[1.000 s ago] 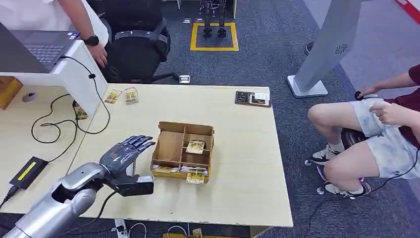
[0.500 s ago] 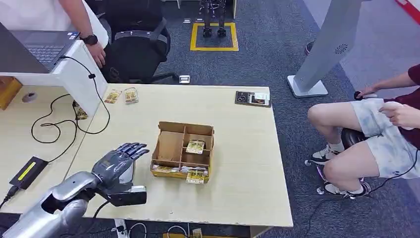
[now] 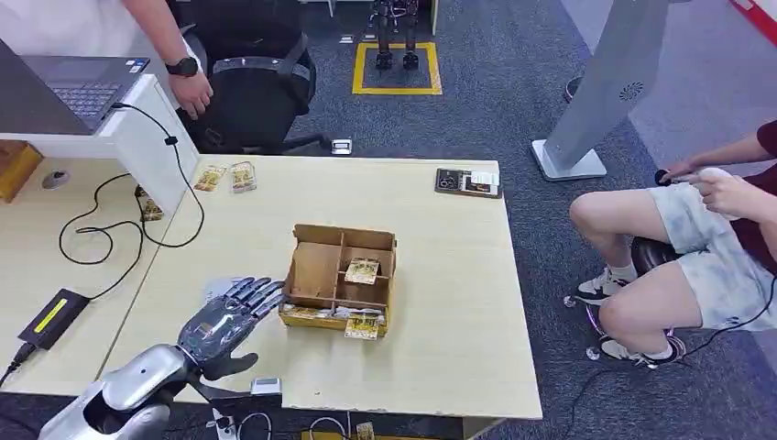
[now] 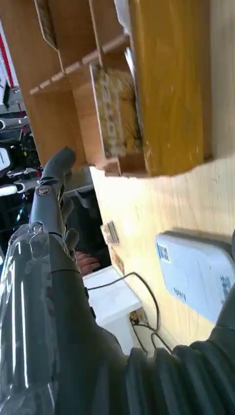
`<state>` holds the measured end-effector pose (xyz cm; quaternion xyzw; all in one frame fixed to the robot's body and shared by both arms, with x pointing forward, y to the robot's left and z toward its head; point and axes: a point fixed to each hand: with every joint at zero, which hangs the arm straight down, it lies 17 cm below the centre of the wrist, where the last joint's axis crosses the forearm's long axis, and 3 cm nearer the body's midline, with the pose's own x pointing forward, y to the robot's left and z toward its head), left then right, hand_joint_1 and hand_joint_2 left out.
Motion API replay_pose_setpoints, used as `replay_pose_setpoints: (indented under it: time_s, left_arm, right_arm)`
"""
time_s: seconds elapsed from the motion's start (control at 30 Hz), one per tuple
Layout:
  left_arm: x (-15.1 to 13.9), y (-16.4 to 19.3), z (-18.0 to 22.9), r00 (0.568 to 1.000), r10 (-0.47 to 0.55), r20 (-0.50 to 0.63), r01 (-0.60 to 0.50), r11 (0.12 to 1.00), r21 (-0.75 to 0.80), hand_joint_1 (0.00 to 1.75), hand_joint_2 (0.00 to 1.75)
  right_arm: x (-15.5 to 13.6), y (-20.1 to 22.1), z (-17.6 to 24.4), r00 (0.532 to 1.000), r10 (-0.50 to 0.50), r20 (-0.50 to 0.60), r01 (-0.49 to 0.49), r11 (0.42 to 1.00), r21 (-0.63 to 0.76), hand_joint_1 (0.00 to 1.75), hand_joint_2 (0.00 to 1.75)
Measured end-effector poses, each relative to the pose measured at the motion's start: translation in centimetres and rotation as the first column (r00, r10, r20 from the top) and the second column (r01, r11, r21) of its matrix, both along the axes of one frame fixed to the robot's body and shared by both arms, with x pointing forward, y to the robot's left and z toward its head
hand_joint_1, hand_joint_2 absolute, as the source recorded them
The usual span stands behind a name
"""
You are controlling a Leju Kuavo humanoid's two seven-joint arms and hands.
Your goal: Pass the card to the sensor for recognition and then transmit it.
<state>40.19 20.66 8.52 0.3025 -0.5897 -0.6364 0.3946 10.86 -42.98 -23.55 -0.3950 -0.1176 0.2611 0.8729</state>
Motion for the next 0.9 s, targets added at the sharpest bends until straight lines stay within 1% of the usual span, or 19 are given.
replay_pose_setpoints:
  time_s: [0.1, 0.33, 0.57, 0.9]
  left_arm:
    - [0.3, -2.0, 1.0, 1.0, -0.021, 0.017, 0.022, 0.999, -0.039, 0.0, 1.75]
    - [1.5, -4.7, 2.6, 0.999, -0.028, 0.031, 0.031, 0.994, -0.107, 0.0, 1.75]
    - [2.4, -6.7, 2.9, 0.999, -0.037, 0.016, 0.039, 0.987, -0.153, 0.0, 1.75]
    - [3.4, -8.2, 2.1, 0.999, -0.037, -0.032, 0.031, 0.984, -0.173, 0.0, 1.75]
  right_arm:
    - [0.3, 0.1, 0.0, 1.0, 0.004, -0.002, -0.004, 1.0, 0.001, 0.0, 1.75]
    - [1.2, 0.2, 0.2, 1.0, 0.013, 0.001, -0.013, 1.0, -0.006, 0.0, 1.75]
    - [1.8, 0.3, 0.3, 1.0, 0.023, 0.002, -0.023, 1.0, -0.01, 0.0, 1.75]
    - [2.9, 0.6, 0.4, 0.999, 0.039, 0.011, -0.039, 0.999, -0.01, 0.0, 1.75]
